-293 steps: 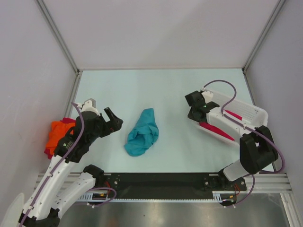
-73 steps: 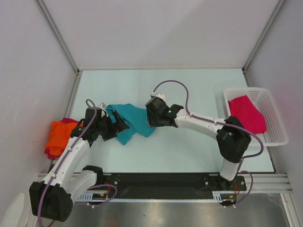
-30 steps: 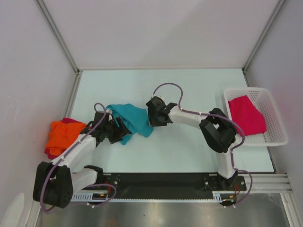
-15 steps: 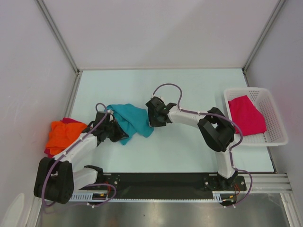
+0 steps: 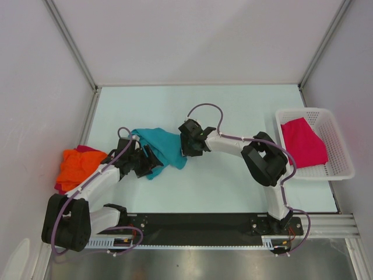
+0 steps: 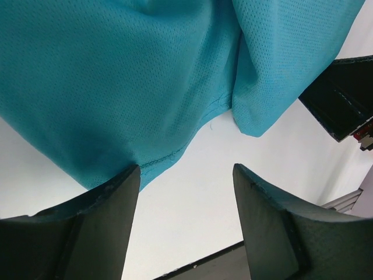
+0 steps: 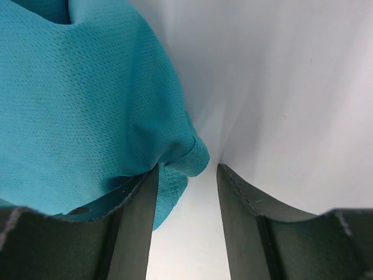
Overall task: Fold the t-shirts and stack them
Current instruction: Flatten out the tshirt
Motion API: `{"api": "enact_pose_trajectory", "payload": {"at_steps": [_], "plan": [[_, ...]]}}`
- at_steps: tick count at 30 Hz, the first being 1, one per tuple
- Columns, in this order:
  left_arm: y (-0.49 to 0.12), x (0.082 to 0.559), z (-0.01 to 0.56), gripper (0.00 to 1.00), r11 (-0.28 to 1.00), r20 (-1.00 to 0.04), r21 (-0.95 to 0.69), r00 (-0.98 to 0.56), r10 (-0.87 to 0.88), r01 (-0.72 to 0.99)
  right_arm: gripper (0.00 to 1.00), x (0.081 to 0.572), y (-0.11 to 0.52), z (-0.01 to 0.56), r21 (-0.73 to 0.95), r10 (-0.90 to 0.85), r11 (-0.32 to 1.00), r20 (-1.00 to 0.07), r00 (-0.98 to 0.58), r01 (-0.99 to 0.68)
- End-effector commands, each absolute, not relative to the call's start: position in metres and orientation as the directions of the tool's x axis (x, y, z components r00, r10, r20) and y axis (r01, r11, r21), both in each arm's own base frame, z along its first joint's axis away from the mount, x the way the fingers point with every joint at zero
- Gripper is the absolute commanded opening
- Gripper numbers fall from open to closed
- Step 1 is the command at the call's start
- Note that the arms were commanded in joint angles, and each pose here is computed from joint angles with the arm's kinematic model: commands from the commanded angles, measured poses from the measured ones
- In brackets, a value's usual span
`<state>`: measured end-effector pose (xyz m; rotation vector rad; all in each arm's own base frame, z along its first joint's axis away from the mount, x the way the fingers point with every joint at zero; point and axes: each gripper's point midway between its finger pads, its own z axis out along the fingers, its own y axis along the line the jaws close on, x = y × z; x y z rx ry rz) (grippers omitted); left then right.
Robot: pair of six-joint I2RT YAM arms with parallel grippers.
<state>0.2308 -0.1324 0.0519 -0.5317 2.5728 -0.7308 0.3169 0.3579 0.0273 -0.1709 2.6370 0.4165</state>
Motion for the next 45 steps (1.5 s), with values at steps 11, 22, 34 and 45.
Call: {"api": "enact_pose_trajectory", "payload": {"at_steps": [11, 22, 34, 45], "plan": [[-0.132, 0.233, 0.036, 0.43, 0.801, -0.286, -0.548, -0.846, -0.449, -0.24, 0.5, 0.305, 0.377, 0.07, 0.319, -0.018, 0.925, -0.507, -0.862, -0.207], [-0.136, 0.238, 0.032, 0.0, 0.79, -0.279, -0.564, -0.844, -0.457, -0.241, 0.45, 0.293, 0.383, 0.1, 0.352, -0.011, 0.904, -0.545, -0.838, -0.241], [-0.123, 0.247, 0.092, 0.0, 0.811, -0.398, -0.545, -0.786, -0.472, -0.212, 0.44, 0.286, 0.397, 0.081, 0.396, -0.01, 0.886, -0.501, -0.866, -0.24], [-0.114, 0.252, 0.151, 0.0, 0.816, -0.49, -0.549, -0.721, -0.49, -0.182, 0.44, 0.265, 0.393, 0.072, 0.418, -0.006, 0.88, -0.467, -0.884, -0.227]]}}
